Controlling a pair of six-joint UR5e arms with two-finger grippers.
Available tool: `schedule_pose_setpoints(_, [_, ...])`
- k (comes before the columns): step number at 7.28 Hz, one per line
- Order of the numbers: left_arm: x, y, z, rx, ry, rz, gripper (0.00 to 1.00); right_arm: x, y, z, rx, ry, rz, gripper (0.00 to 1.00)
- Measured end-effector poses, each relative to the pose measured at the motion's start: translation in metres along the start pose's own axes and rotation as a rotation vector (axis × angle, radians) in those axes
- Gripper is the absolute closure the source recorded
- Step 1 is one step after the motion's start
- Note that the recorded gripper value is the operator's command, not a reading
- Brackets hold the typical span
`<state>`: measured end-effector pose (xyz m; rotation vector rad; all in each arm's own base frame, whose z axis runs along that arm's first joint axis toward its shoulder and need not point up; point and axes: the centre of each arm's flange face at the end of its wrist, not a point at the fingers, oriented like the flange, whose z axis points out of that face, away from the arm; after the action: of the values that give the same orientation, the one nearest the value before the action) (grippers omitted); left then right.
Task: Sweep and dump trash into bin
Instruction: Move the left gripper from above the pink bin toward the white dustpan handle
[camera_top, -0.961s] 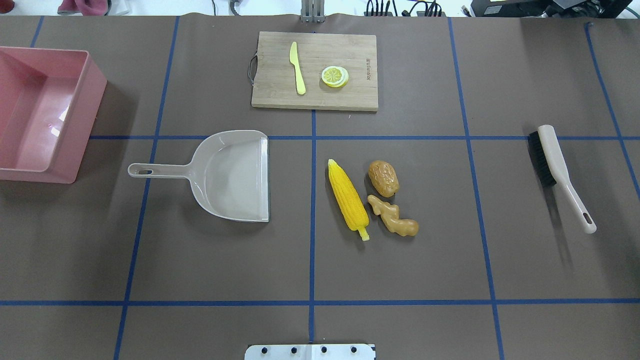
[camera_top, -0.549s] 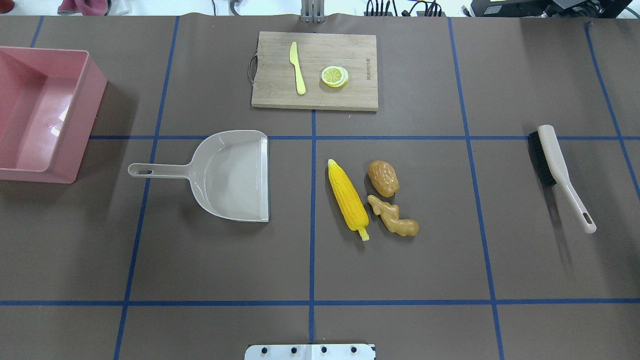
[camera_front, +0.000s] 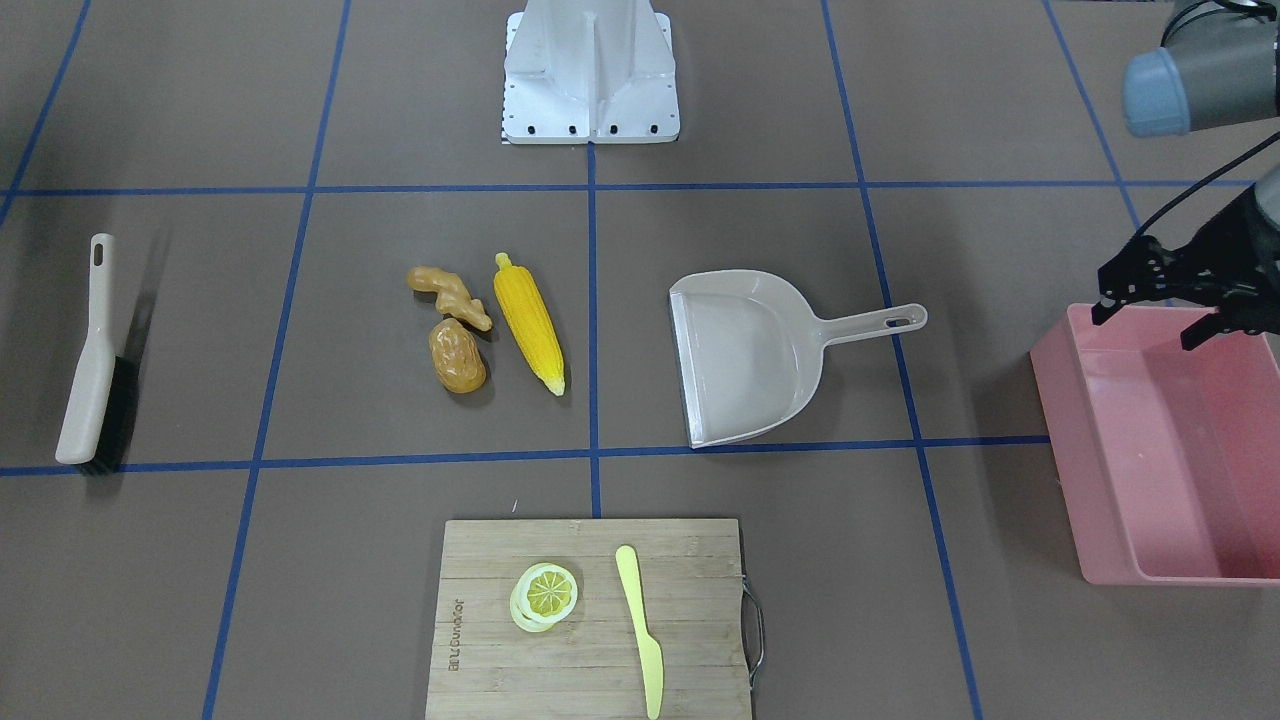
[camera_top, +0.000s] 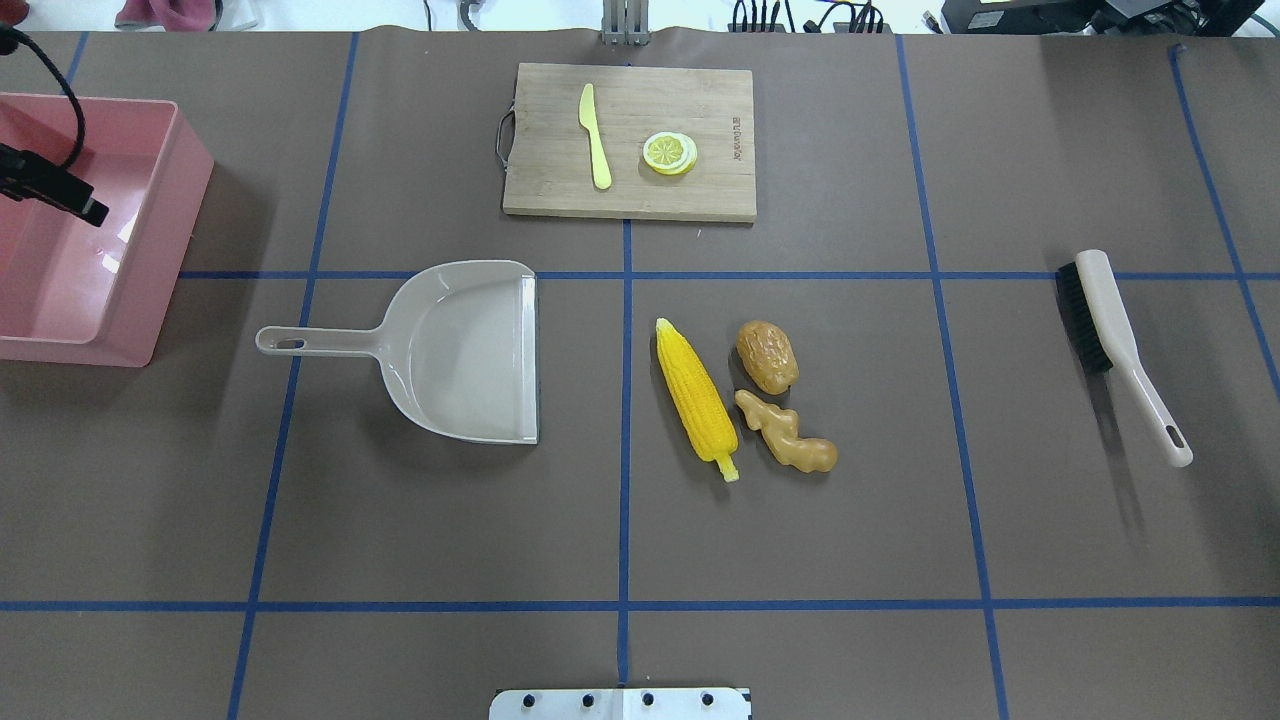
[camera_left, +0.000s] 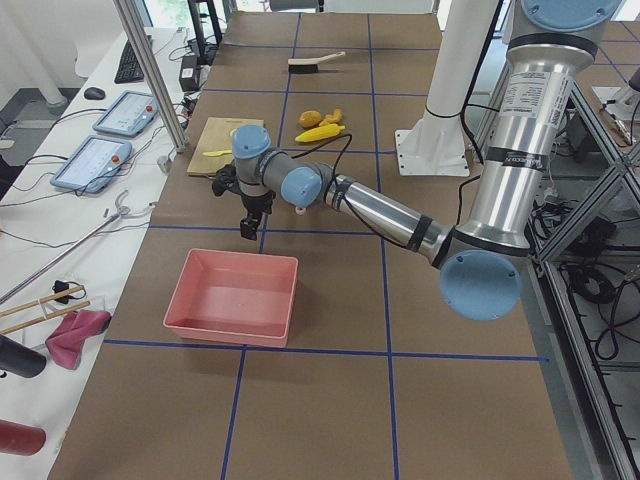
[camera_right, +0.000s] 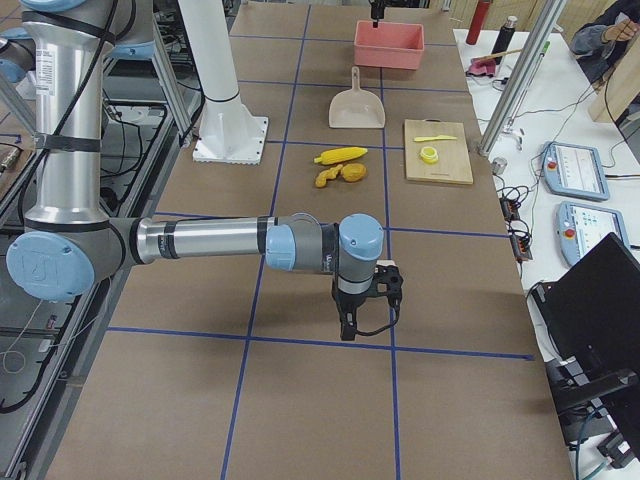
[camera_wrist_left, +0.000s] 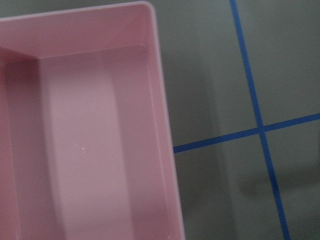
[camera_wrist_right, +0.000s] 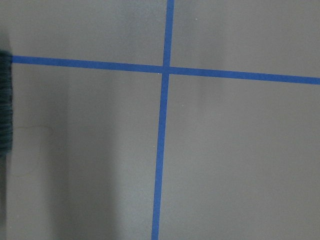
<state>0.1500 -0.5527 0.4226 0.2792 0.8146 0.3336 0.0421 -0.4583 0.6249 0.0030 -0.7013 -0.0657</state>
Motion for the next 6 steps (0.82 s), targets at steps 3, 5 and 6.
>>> schedule_pose_setpoints(3, [0.044,-0.009,0.012,-0.02,-0.056,0.327,0.02,-0.005,-0.008,-0.006,0.015,0.002,-0.017,0.0])
schedule_pose_setpoints(5, [0.069,-0.022,-0.014,-0.055,-0.063,0.463,0.02,-0.008,-0.011,-0.009,0.02,-0.001,-0.022,0.0])
schedule_pose_setpoints(6, [0.085,-0.032,-0.026,-0.066,-0.062,0.497,0.02,-0.009,-0.011,-0.01,0.022,-0.002,-0.024,0.0])
